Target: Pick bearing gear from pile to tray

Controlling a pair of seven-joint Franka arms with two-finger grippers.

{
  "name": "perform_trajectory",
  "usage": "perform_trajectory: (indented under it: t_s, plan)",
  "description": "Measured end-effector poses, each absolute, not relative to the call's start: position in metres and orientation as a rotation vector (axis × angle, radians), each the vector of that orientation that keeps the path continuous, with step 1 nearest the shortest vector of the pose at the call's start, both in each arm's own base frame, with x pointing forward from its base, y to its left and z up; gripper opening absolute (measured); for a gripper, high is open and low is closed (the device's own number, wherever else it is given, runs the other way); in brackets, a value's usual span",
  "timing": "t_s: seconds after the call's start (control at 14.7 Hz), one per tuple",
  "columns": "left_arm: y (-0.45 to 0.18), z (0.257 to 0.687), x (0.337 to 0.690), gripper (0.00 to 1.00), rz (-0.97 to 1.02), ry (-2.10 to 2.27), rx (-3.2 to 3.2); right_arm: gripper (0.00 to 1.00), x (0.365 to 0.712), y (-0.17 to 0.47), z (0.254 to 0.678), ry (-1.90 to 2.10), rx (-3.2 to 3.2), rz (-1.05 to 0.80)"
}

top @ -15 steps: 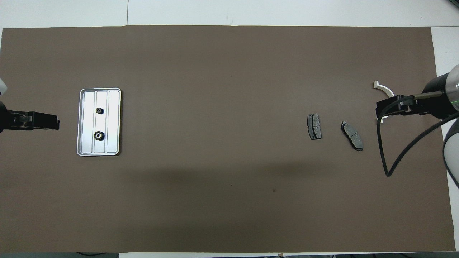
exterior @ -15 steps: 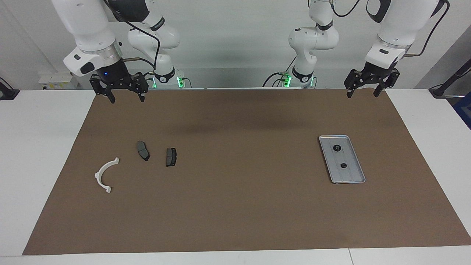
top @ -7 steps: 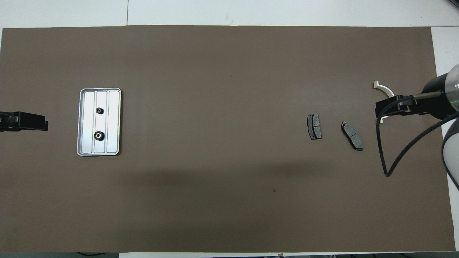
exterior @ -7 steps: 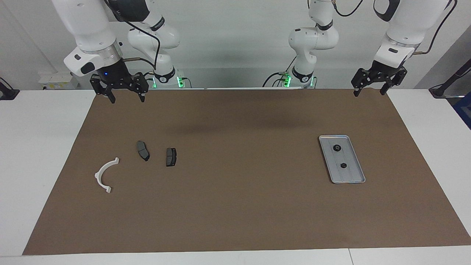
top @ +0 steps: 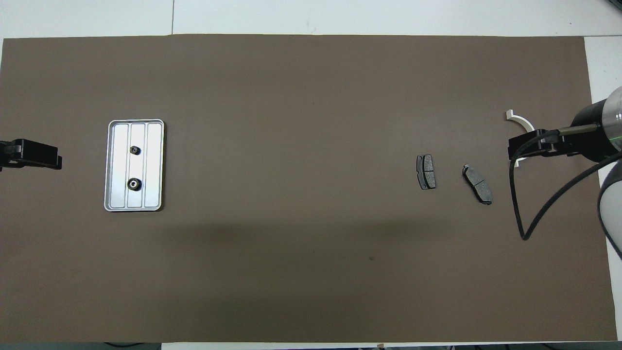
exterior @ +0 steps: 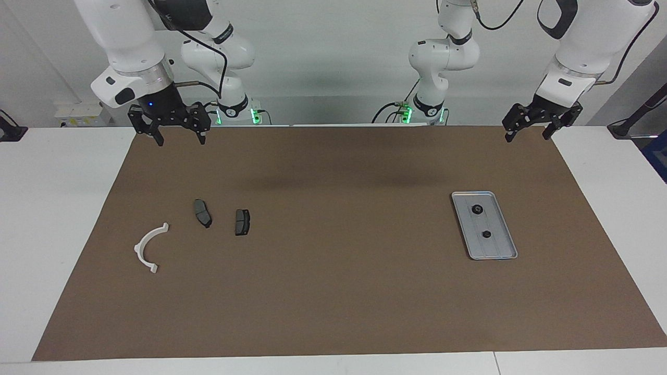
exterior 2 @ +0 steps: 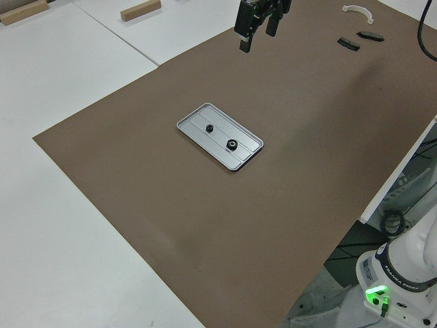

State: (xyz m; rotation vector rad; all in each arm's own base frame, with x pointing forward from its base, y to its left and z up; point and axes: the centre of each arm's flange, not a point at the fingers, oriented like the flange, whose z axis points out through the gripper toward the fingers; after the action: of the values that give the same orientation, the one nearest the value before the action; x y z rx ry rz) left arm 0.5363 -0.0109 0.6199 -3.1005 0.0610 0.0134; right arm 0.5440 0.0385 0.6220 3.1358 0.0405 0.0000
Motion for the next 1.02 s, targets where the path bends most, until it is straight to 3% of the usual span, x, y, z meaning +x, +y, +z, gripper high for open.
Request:
perform_trajectory:
  t_s: [1.02]
  plan:
    - [-0.016, 0.603, 0.544, 1.0, 0.075, 0.085, -3.101, 1.0, 0.544, 0.039, 0.622, 0.042, 3.136, 0.0]
